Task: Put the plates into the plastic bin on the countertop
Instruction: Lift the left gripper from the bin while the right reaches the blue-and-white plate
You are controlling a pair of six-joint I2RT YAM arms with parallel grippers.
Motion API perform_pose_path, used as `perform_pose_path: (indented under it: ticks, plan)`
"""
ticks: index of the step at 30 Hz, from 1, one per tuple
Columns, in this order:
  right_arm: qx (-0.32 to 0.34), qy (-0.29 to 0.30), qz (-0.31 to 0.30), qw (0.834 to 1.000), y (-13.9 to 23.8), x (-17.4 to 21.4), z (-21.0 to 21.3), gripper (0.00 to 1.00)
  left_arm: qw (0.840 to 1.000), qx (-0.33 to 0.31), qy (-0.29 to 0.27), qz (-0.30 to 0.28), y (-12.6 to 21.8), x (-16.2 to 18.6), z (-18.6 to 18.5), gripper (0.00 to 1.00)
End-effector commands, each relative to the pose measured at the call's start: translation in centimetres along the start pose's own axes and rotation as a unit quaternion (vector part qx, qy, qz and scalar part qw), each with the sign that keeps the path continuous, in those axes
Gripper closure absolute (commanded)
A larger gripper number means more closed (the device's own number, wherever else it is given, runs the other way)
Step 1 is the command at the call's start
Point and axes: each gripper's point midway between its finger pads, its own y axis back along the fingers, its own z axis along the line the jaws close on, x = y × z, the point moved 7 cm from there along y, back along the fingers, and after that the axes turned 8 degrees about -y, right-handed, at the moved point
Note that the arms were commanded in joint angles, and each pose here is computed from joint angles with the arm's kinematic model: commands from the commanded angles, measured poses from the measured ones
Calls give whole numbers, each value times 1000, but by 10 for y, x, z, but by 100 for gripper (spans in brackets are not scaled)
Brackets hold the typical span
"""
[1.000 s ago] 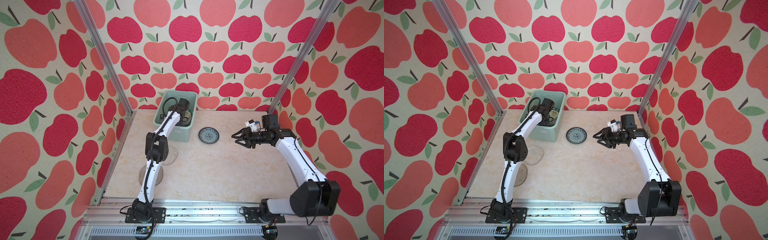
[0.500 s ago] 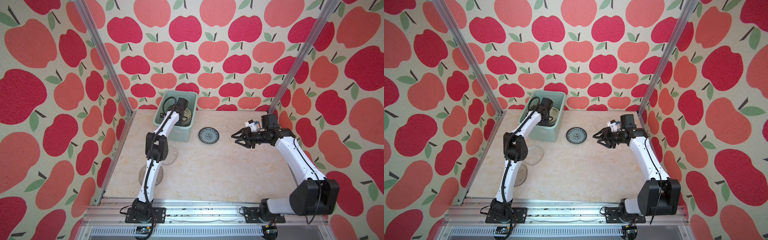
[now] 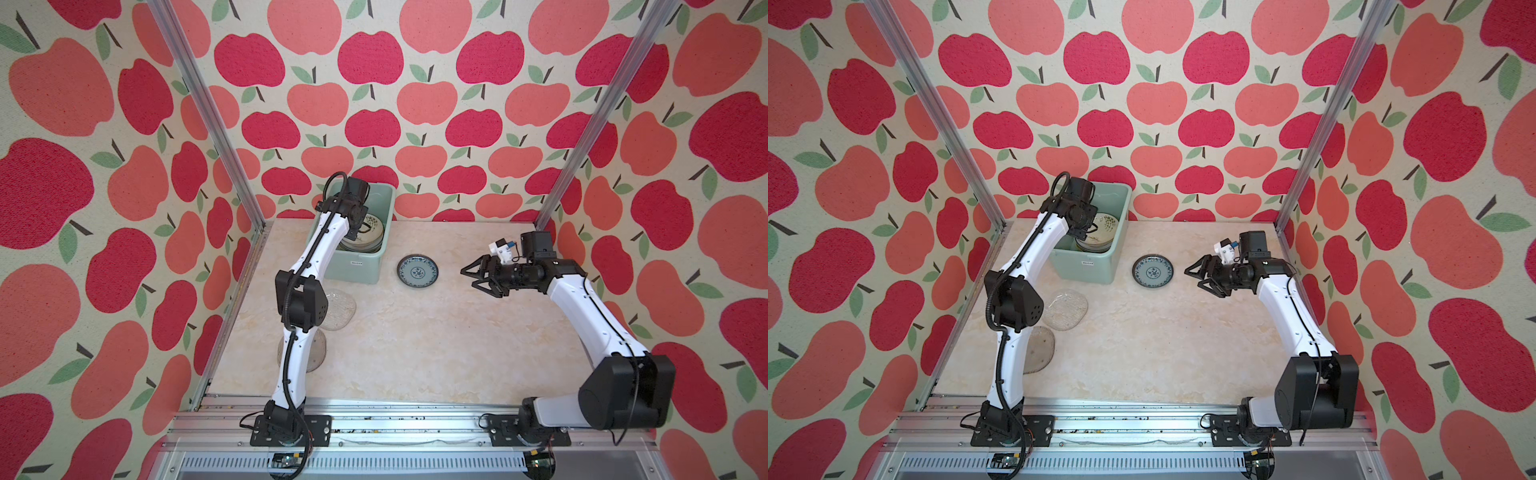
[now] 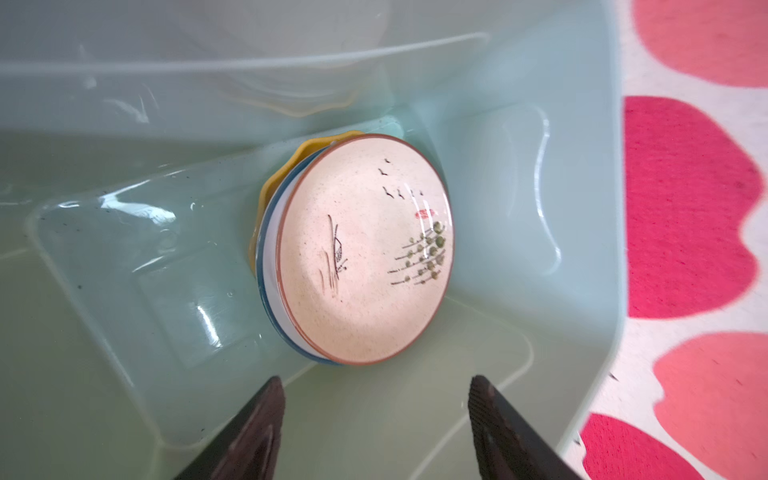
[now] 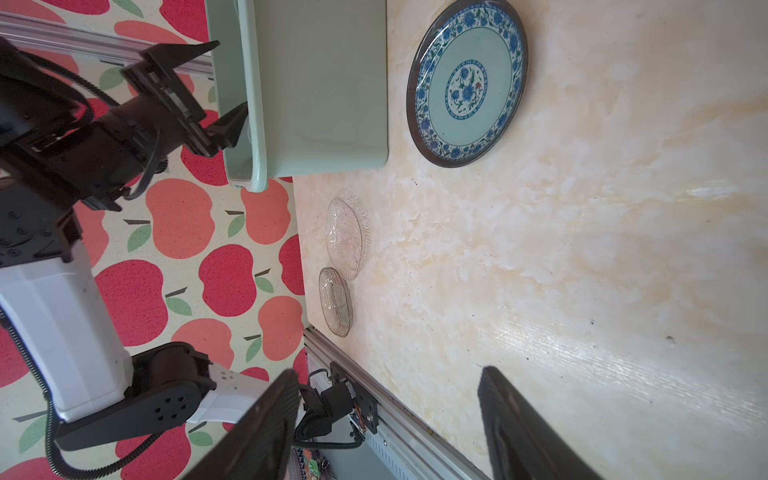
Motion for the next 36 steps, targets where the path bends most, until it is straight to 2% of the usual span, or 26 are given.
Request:
perform_pose_path:
  ticks: [1, 4, 6, 9, 12, 15, 17, 20, 26, 36]
  plan:
    - [-2, 37, -15, 999, -11, -10, -10, 29, 997, -11, -79, 21, 55, -2, 11, 27]
    - [-10, 50, -33, 998, -21, -16, -20, 30, 991, -10, -136, 16, 94, -8, 18, 27]
    - [-12, 52, -45, 998, -29, -19, -28, 31, 981, 8, -196, 10, 117, -10, 18, 27]
    - [-22, 47, -56, 997, -42, -26, -39, 32, 957, 48, -286, 13, 147, -8, 19, 25]
    - [-33, 38, -62, 997, -56, -31, -48, 32, 935, 95, -340, 21, 172, -4, 28, 24]
    - [-37, 11, -65, 997, -74, -37, -62, 33, 927, 127, -353, -1, 196, -6, 48, 16]
    - [-40, -8, -62, 997, -88, -41, -71, 32, 920, 174, -352, -18, 210, -8, 58, 12]
    - [-36, -25, -43, 998, -112, -48, -83, 33, 899, 240, -365, -26, 223, -9, 67, 13]
    - [-12, -30, -17, 999, -153, -61, -97, 34, 856, 288, -429, 5, 225, 5, 68, 15]
    - [-4, -50, -12, 999, -202, -77, -105, 39, 838, 307, -451, 26, 211, 12, 59, 16]
